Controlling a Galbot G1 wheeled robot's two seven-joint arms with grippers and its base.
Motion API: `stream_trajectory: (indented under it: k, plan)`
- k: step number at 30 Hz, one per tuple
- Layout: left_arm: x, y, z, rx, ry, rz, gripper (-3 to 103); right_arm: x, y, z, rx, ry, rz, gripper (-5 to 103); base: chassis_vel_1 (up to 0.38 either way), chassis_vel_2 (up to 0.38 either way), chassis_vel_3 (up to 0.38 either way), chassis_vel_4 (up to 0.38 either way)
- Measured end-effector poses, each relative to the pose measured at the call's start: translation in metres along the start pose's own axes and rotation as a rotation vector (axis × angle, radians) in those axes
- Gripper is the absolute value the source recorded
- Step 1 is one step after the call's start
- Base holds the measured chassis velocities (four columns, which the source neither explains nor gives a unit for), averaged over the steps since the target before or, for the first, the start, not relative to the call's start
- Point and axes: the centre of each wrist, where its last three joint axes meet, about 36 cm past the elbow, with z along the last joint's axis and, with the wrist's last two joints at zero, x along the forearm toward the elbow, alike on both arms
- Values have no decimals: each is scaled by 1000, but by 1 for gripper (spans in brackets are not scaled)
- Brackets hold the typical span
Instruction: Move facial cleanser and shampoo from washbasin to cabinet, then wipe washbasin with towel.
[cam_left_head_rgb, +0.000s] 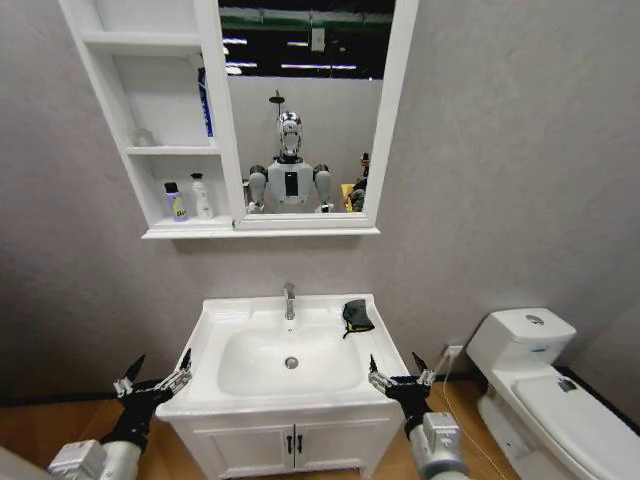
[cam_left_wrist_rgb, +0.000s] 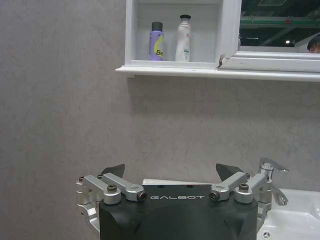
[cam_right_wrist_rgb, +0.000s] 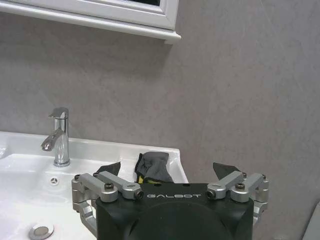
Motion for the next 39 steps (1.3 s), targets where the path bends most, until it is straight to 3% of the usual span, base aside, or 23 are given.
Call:
stream_trajectory:
  k: [26, 32, 39]
  plan:
    - [0, 0, 0, 0, 0, 0, 100, 0, 10, 14, 17, 24, -95, 100, 339, -343, -333, 334]
    - [0, 0, 0, 0, 0, 0, 100, -3, 10, 18, 14, -3, -150, 100, 350, -341, -378, 347]
    - [0, 0, 0, -1, 0, -1, 100, -5, 7, 18, 31, -29, -137, 100, 231, -221, -238, 251]
